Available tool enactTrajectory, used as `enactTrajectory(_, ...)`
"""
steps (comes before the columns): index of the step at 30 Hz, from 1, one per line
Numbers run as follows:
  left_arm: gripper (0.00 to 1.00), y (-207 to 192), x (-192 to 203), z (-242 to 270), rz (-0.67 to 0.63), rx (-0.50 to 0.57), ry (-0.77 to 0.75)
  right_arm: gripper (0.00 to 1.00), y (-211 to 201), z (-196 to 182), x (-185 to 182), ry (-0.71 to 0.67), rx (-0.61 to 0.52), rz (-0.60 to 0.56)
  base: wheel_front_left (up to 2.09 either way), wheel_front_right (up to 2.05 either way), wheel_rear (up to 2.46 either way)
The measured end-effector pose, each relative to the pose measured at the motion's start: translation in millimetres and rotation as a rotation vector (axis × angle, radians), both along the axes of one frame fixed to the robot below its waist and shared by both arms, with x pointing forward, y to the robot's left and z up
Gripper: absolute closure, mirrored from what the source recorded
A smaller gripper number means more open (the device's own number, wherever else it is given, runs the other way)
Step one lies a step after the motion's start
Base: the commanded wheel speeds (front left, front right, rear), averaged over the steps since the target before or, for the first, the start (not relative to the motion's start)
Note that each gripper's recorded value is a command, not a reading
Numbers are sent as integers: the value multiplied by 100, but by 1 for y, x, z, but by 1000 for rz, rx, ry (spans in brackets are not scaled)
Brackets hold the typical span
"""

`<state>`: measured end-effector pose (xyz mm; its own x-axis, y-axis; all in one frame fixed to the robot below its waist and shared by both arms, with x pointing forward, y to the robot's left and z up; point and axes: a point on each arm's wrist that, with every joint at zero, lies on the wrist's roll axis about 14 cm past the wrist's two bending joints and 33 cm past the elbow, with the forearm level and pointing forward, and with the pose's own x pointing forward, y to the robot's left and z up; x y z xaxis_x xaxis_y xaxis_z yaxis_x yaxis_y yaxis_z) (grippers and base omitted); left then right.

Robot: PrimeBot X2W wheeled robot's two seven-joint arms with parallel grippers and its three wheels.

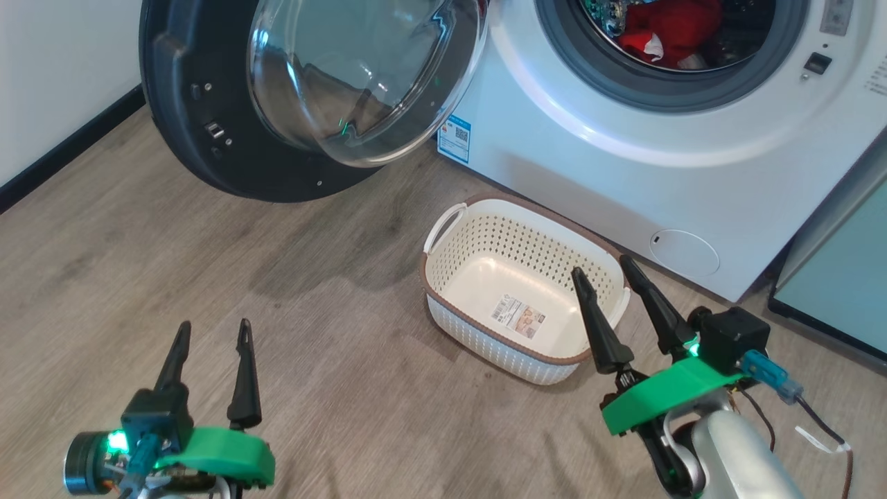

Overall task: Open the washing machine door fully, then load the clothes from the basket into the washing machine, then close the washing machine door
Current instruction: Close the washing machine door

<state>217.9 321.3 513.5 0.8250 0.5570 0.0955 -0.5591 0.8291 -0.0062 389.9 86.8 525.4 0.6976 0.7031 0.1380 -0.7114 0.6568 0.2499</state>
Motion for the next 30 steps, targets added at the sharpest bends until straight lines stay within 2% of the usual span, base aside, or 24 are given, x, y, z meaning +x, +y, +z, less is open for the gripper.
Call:
enactTrajectory(19,0,0,0,3,1,-5,-20,0,-4,3,-1,-13,-8,-12,0,0,0)
enactTrajectory(20,25,0,0,4,1,-4,-21,0,-4,3,-1,-14,-10,-11,0,0,0)
enactTrajectory(22,100,0,0,5,1,-1,-24,0,-4,2,-1,-13,-11,-10,0,0,0)
enactTrajectory(30,100,8,-3,19,43,-1,-68,0,2,-10,-1,-3,-40,9,0,0,0)
